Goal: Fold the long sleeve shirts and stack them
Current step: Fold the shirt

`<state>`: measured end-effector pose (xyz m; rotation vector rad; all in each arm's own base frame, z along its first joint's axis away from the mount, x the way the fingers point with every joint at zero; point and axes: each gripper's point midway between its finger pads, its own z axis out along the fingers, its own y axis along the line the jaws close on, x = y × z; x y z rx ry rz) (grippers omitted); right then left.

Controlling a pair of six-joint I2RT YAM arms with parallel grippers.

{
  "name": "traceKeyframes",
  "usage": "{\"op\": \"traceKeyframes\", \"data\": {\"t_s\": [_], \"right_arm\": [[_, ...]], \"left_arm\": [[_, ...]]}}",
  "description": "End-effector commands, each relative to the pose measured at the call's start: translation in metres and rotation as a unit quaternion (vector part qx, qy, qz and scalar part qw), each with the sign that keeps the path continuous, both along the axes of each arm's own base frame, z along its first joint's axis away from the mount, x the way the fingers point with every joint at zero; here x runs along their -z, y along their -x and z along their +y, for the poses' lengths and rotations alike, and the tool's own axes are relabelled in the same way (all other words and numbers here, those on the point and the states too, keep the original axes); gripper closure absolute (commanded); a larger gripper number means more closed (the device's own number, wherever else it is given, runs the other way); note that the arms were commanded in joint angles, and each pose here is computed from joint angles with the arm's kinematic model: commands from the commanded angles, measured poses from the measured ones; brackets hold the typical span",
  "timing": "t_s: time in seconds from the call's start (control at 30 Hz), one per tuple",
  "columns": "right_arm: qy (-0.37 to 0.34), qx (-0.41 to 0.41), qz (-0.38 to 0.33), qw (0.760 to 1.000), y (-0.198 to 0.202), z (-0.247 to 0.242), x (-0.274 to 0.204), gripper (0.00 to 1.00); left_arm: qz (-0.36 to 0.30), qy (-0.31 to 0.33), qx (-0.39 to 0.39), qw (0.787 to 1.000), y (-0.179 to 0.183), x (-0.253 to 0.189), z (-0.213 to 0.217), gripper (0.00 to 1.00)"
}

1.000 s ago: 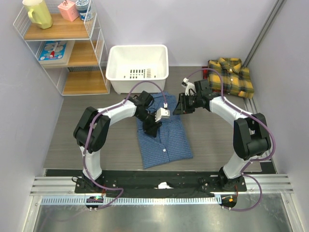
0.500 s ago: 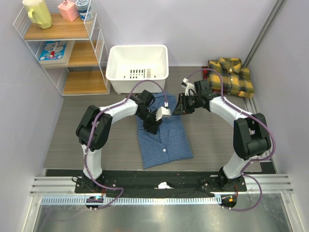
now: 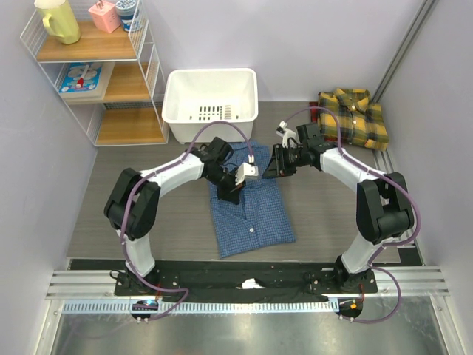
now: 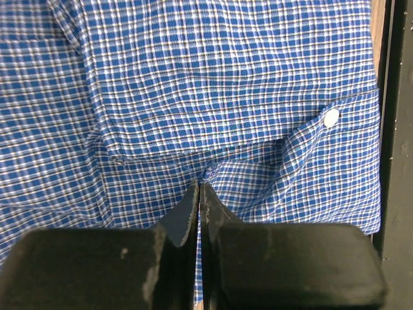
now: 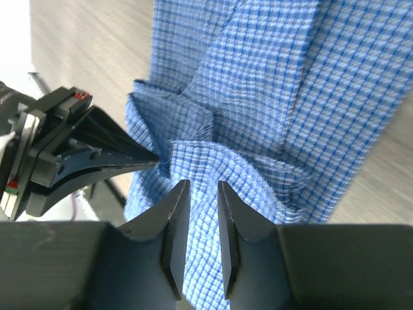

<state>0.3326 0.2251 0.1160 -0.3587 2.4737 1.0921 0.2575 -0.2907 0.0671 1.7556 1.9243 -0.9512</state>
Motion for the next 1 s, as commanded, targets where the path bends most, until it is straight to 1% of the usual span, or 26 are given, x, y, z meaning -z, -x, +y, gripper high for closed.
{"op": "traceKeyframes", "data": {"t_s": [0.0, 0.13, 0.23, 0.33, 0.43, 0.63, 0.83, 0.97], "right_arm": [[-0.037, -0.017, 0.034, 0.999, 0.016, 0.009, -0.003, 0.72], [-0.043, -0.028, 0.047, 0.998, 0.027, 0.013, 0.000, 0.73], [-0.046, -0.041, 0.054, 0.997, 0.036, 0.019, 0.004, 0.74], [-0.053, -0.060, 0.068, 0.994, 0.048, 0.034, 0.009, 0.76], [-0.038, -0.075, 0.063, 0.994, 0.055, 0.047, 0.017, 0.78], [0.011, -0.077, 0.056, 0.995, 0.050, 0.057, 0.049, 0.79], [0.014, -0.077, 0.044, 0.996, 0.041, 0.071, 0.056, 0.80], [0.015, -0.076, 0.045, 0.996, 0.036, 0.074, 0.063, 0.80]], "left_arm": [[-0.019, 0.029, 0.000, 0.999, -0.001, -0.021, -0.005, 1.00], [-0.020, 0.030, -0.002, 0.999, -0.002, -0.022, -0.004, 1.00], [-0.034, 0.046, -0.003, 0.998, -0.006, -0.035, -0.007, 1.00], [-0.037, 0.044, -0.005, 0.998, -0.009, -0.041, -0.008, 1.00], [-0.037, 0.045, -0.007, 0.998, -0.010, -0.044, -0.006, 1.00], [-0.042, 0.063, -0.021, 0.997, -0.015, -0.057, -0.007, 1.00], [-0.053, 0.080, -0.036, 0.995, -0.025, -0.069, -0.013, 1.00], [-0.055, 0.083, -0.039, 0.994, -0.030, -0.068, -0.015, 1.00]]}}
